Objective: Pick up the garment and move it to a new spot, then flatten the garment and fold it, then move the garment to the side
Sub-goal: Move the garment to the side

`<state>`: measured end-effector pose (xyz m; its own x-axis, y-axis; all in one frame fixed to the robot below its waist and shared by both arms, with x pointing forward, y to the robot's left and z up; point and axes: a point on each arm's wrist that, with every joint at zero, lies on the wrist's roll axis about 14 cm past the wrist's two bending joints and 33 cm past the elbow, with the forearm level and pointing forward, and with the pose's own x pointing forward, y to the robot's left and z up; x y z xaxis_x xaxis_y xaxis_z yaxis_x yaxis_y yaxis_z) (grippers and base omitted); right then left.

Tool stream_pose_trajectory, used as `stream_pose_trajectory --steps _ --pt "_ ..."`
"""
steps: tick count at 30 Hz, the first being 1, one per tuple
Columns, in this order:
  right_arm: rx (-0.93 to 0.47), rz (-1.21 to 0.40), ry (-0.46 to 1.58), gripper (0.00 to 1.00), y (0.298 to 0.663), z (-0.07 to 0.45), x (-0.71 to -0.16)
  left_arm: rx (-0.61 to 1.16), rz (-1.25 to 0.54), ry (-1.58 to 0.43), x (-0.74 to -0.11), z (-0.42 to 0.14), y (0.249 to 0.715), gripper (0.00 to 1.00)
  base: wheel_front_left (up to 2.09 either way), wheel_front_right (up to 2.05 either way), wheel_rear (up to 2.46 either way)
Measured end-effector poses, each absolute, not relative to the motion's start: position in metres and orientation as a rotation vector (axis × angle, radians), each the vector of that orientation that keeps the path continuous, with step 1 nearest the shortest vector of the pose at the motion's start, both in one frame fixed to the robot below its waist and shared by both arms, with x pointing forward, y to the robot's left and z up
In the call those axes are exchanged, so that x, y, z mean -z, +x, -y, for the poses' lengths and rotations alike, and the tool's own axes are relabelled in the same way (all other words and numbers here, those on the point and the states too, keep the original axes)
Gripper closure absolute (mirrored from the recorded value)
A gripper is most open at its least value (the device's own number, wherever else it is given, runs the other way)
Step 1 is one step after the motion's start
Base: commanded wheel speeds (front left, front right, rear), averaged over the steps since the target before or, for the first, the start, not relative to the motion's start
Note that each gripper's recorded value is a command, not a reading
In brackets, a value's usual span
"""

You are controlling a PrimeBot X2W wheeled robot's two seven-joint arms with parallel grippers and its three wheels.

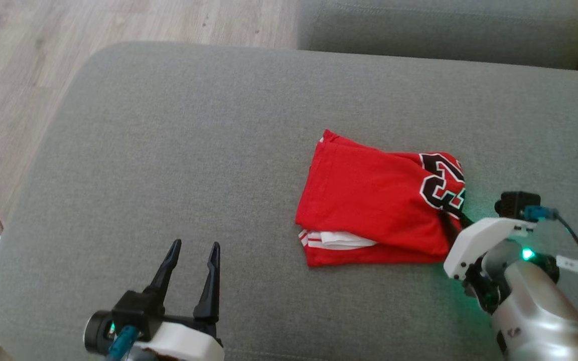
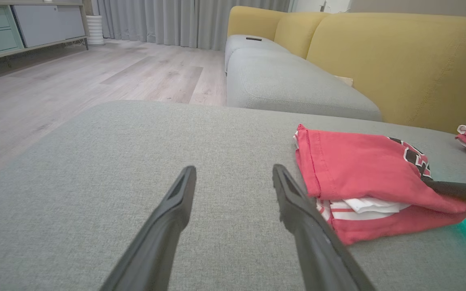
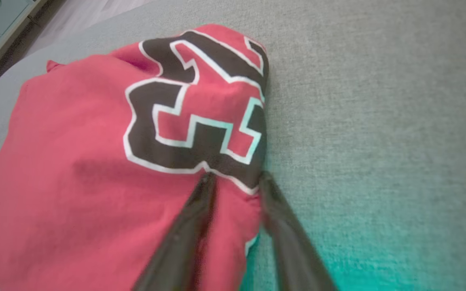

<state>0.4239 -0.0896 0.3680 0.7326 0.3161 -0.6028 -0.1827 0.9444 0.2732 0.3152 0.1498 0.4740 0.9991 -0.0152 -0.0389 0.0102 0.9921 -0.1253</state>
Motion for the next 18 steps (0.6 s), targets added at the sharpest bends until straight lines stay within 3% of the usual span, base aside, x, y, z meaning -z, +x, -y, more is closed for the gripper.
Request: stream_pose_trajectory --steps 7,18 --pt "-0.263 -0.657 0.109 1.0 0.445 0.115 -0.37 0.031 -0.04 -0.126 -0.475 -0.145 0.329 0.0 0.0 0.0 0.0" --pt "-0.025 -0.539 -0.181 1.0 0.508 0.273 -0.431 0.216 0.034 -0.196 -0.497 -0.089 0.388 0.0 0.0 0.0 0.0"
